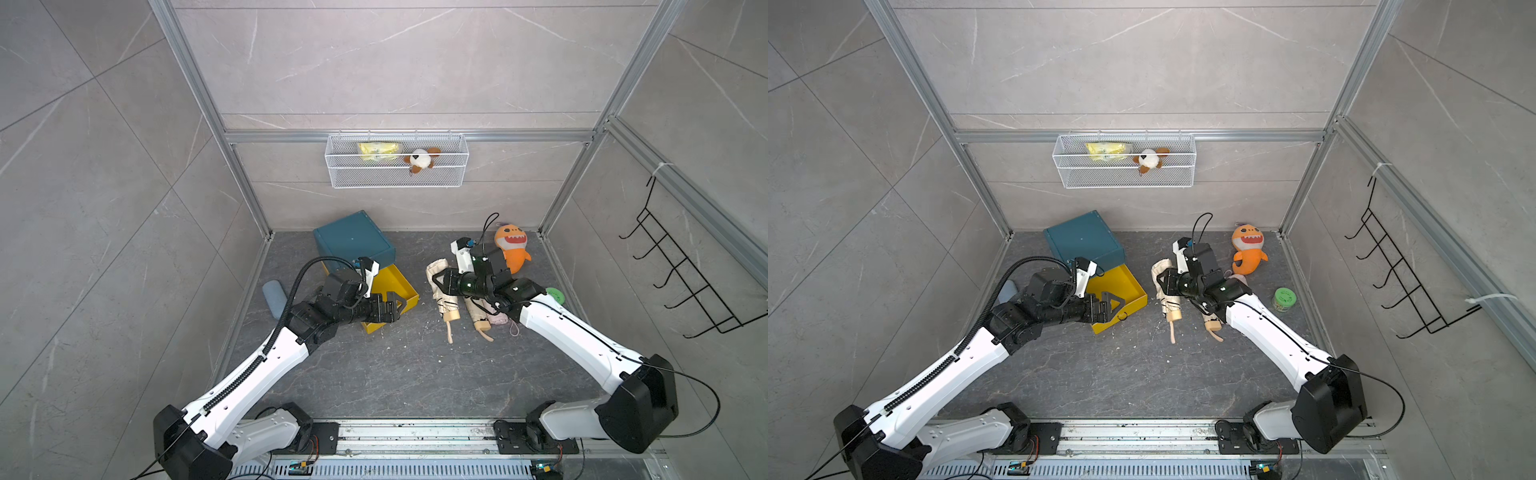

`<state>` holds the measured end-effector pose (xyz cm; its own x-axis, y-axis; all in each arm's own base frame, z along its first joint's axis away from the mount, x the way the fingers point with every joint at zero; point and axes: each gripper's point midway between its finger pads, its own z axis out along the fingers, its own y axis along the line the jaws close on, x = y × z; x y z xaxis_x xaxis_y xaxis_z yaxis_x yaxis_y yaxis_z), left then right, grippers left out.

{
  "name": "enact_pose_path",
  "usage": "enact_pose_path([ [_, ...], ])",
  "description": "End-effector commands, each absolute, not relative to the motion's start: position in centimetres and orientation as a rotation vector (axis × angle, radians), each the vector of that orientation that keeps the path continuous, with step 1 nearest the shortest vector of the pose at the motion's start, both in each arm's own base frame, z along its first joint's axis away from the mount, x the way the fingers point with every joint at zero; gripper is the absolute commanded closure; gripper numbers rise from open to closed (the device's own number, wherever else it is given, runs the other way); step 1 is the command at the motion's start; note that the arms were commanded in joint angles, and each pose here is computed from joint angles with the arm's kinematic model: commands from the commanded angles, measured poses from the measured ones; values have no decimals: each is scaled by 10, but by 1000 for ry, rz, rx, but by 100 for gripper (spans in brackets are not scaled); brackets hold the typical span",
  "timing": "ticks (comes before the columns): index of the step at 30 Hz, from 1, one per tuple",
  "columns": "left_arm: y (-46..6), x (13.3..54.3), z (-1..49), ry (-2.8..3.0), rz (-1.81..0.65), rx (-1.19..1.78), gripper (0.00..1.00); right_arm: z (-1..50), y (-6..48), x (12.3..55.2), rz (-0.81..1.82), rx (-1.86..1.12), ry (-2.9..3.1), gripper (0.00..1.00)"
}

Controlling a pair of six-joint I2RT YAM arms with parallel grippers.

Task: Place the umbrella in the drawer by color
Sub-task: Place the umbrella in the drawer.

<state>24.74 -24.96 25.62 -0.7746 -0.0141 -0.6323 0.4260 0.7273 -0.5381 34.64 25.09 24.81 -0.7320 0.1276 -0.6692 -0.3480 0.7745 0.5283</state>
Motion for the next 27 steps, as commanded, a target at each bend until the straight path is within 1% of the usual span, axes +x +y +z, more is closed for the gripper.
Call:
enact_pose_path([
  [1, -269, 247, 275, 2220, -1071, 367, 0, 324, 287, 337, 1177, -198, 1999, 68],
  [4, -275, 246, 284, 2169, -1137, 378, 0, 339, 308, 337, 1344, -196, 1925, 68],
  [10, -276, 245, 295, 2100, -1186, 379, 0, 344, 342, 341, 1579, -181, 1828, 68],
  [15, -266, 249, 305, 2024, -1207, 334, 0, 345, 357, 340, 1652, -186, 1801, 68],
  [22, -252, 258, 309, 1992, -1215, 280, 0, 347, 363, 332, 1683, -203, 1780, 68],
  [27, -250, 265, 312, 1969, -1246, 261, 0, 350, 365, 326, 1751, -190, 1760, 68],
])
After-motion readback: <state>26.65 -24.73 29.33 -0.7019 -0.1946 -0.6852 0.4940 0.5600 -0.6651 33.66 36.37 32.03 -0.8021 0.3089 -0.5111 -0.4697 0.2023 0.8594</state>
